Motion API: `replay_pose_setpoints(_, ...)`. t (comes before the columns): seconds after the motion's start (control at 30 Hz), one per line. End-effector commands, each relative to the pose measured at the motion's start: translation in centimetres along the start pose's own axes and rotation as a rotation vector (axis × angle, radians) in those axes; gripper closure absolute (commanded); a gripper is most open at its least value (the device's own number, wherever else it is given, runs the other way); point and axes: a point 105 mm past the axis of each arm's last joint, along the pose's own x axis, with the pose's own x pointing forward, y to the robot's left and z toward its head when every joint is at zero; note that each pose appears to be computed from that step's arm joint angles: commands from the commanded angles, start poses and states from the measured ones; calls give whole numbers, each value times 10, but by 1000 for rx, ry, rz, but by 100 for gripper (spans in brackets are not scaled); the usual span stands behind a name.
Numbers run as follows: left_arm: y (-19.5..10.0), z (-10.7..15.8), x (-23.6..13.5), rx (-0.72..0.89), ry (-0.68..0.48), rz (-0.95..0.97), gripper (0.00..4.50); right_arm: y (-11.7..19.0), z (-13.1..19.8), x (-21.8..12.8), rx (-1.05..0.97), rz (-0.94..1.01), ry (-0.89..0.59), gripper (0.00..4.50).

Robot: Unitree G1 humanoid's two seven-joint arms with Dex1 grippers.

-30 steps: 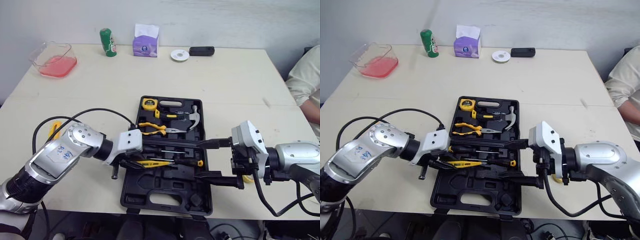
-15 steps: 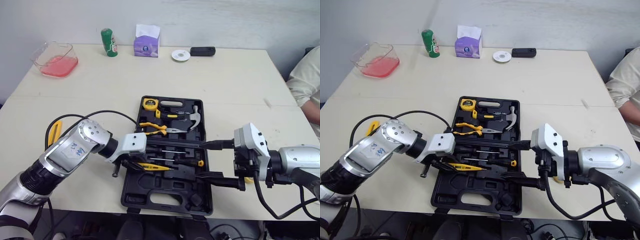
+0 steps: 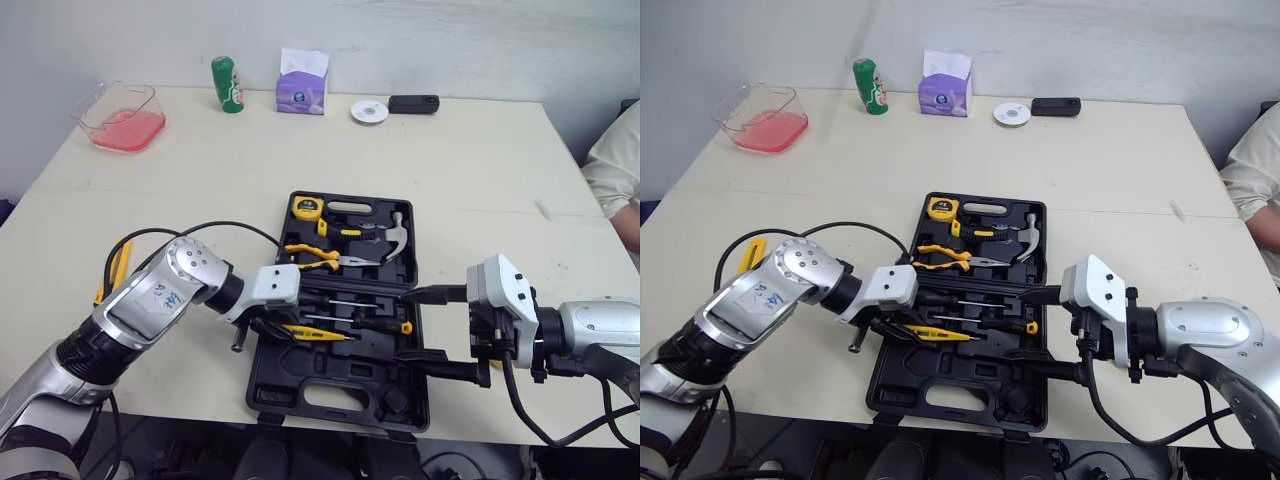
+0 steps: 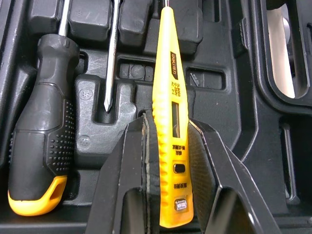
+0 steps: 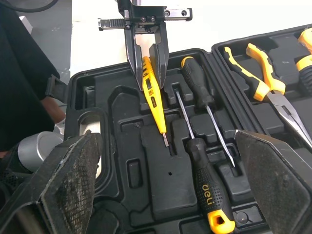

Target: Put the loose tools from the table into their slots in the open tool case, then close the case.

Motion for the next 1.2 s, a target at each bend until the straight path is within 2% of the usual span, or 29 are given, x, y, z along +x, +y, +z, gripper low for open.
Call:
replay_pose_setpoints(0.03, 6, 7, -6, 21, -6, 34, 399, 5, 9, 1, -53, 11, -25, 0)
replay_pose_setpoints(0.1, 4, 15, -10, 22, -43, 29, 295, 5, 9, 2, -52, 12, -29, 0)
replay_pose_setpoints(0.33, 4, 21, -28, 44, -56, 71, 2, 6, 9, 1, -50, 10, -30, 0)
replay_pose_setpoints(0.47, -1, 23, -37, 77, -144, 53, 2, 7, 8, 2, -44, 10, -32, 0)
replay_pose_setpoints(0.63, 11, 18, -20, 48, -285, 137, 2, 6, 8, 3, -43, 13, -36, 0)
replay_pose_setpoints(0.73, 13, 19, -11, -19, -389, 159, 89, 6, 7, 4, -50, 14, -29, 0)
replay_pose_setpoints(0.83, 17, 21, -6, -94, -455, 183, 224, 4, 8, 4, -52, 11, -29, 0)
replay_pose_setpoints(0.87, 15, 21, -4, -116, -455, 175, 278, 4, 7, 4, -51, 13, -27, 0)
replay_pose_setpoints(1.0, 9, 19, 1, -152, -427, 141, 445, 5, 7, 5, -51, 16, -25, 0)
replay_pose_setpoints(1.2, 4, 9, 7, -255, -362, 100, 445, 4, 6, 6, -50, 14, -25, 0)
